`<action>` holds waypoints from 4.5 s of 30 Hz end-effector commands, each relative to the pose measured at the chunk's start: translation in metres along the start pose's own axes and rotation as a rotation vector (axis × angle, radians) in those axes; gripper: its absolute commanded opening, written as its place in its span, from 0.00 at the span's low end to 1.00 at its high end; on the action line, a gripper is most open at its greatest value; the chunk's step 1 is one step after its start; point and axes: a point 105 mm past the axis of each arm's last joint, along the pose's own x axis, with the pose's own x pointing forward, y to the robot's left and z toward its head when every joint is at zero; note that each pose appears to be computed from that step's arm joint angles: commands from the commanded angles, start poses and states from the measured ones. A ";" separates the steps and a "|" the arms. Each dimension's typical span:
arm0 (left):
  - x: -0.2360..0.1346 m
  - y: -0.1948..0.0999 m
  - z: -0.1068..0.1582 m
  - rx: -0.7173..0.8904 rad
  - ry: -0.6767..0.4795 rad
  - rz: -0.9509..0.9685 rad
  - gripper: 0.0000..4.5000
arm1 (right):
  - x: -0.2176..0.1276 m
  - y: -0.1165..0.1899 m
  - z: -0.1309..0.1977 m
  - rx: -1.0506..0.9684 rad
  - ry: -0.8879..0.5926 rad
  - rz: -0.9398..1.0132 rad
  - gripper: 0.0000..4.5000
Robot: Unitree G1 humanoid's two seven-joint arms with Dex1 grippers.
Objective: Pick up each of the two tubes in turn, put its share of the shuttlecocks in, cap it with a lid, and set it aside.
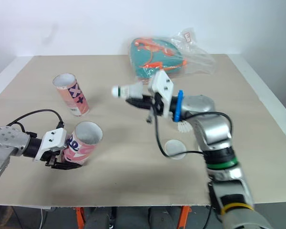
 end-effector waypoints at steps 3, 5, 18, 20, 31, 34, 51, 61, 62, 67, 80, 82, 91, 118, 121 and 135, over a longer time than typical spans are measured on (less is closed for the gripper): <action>0.017 -0.011 -0.012 -0.042 0.024 -0.057 0.70 | 0.010 0.017 0.020 -0.183 0.022 0.140 0.03; 0.017 -0.011 -0.012 -0.040 0.025 -0.059 0.70 | 0.018 0.023 0.023 -0.228 0.035 0.204 0.03; 0.014 -0.010 -0.013 -0.048 0.030 -0.049 0.70 | 0.051 0.028 0.040 -0.365 0.040 0.356 0.03; 0.014 -0.010 -0.014 -0.051 0.031 -0.048 0.70 | 0.056 0.027 0.043 -0.373 0.046 0.360 0.09; 0.015 -0.008 -0.012 -0.054 0.024 -0.044 0.70 | 0.045 0.034 0.067 -0.271 -0.067 0.428 0.99; 0.017 -0.009 -0.011 -0.055 0.019 -0.047 0.70 | 0.023 0.027 0.068 -0.128 -0.128 0.391 0.99; 0.034 -0.008 -0.008 -0.022 -0.011 -0.097 0.70 | -0.113 0.053 -0.084 0.495 0.246 -0.536 0.99; 0.047 -0.003 -0.002 0.002 -0.038 -0.124 0.70 | -0.123 0.039 -0.099 0.527 0.323 -0.701 0.99; 0.048 -0.003 -0.002 0.003 -0.039 -0.124 0.70 | -0.124 0.035 -0.102 0.536 0.330 -0.726 0.99; 0.047 -0.003 -0.003 0.000 -0.042 -0.117 0.70 | -0.121 0.029 -0.115 0.579 0.360 -0.780 0.99; 0.045 -0.002 -0.003 -0.004 -0.041 -0.108 0.70 | -0.117 0.011 -0.131 0.579 0.385 -0.857 0.99; 0.044 -0.002 -0.003 -0.007 -0.040 -0.108 0.70 | -0.116 0.008 -0.134 0.570 0.398 -0.867 0.99; 0.044 -0.004 -0.003 -0.011 -0.040 -0.106 0.70 | -0.126 0.002 -0.138 0.555 0.423 -0.907 0.99; 0.045 -0.006 -0.003 -0.010 -0.039 -0.110 0.70 | -0.137 -0.016 -0.150 0.557 0.469 -1.015 0.01; 0.046 -0.007 -0.003 -0.009 -0.040 -0.111 0.70 | -0.133 -0.016 -0.141 0.542 0.441 -0.974 0.01; 0.048 -0.004 0.000 -0.010 -0.046 -0.113 0.70 | -0.057 0.020 0.001 0.137 0.071 -0.269 0.01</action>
